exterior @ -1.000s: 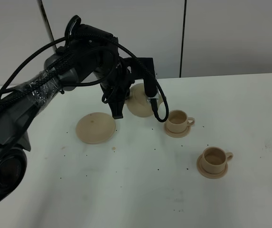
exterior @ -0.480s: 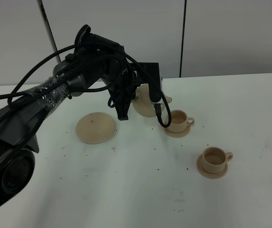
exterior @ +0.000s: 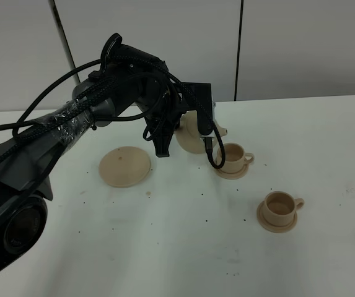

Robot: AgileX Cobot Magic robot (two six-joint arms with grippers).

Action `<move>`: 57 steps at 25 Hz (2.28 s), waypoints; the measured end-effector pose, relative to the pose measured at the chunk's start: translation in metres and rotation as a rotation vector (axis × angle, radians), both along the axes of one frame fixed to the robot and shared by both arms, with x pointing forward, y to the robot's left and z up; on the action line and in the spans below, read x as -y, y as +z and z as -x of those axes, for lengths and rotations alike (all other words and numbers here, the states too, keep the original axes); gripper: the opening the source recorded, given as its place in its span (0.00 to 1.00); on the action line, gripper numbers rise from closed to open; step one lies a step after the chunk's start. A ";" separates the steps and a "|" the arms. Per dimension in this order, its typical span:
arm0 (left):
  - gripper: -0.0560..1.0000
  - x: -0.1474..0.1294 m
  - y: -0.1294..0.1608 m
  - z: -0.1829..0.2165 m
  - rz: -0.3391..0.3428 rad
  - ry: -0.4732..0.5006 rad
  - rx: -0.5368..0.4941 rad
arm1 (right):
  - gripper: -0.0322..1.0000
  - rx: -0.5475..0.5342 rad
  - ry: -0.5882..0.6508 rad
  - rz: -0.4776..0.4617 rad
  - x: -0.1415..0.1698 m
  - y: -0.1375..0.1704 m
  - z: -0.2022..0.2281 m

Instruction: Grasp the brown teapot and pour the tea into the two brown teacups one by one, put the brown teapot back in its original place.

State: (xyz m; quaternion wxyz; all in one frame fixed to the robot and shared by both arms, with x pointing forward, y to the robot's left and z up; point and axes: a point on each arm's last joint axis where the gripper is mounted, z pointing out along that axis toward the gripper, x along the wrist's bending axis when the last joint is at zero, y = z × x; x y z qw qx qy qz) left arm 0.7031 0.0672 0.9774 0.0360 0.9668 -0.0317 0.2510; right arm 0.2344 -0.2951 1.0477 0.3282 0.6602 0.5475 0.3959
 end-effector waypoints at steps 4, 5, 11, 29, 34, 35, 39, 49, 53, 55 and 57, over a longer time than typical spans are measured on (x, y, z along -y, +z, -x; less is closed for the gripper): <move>0.21 0.000 0.000 0.000 -0.002 0.001 -0.004 | 0.40 0.000 0.000 0.000 0.000 0.000 0.000; 0.21 0.000 0.000 0.000 -0.002 0.001 -0.004 | 0.40 0.000 0.000 0.000 0.000 0.000 0.000; 0.21 0.000 0.000 0.000 -0.004 -0.007 0.000 | 0.40 0.000 0.000 0.000 0.000 0.000 0.000; 0.21 0.008 0.004 -0.001 -0.094 -0.118 0.091 | 0.40 0.000 -0.001 -0.001 0.000 0.000 0.000; 0.21 0.013 0.005 0.001 -0.116 -0.148 0.112 | 0.40 0.000 -0.001 -0.001 0.000 0.000 0.000; 0.21 0.013 0.005 0.001 -0.127 -0.151 0.114 | 0.40 0.000 -0.001 -0.001 0.000 0.000 0.000; 0.21 0.014 0.005 0.002 -0.159 -0.168 0.123 | 0.40 0.000 -0.001 -0.001 0.000 0.000 0.000; 0.21 0.020 0.006 0.005 -0.185 -0.207 0.134 | 0.40 0.000 -0.001 -0.001 0.000 0.000 0.000; 0.21 0.019 0.006 0.004 -0.198 -0.214 0.137 | 0.40 0.000 -0.001 -0.001 0.000 0.000 0.000; 0.21 0.019 0.006 0.004 -0.210 -0.218 0.143 | 0.40 0.000 -0.001 -0.001 0.000 0.000 0.000; 0.21 0.018 0.007 0.003 -0.223 -0.221 0.149 | 0.40 0.000 -0.001 -0.001 0.000 0.000 0.000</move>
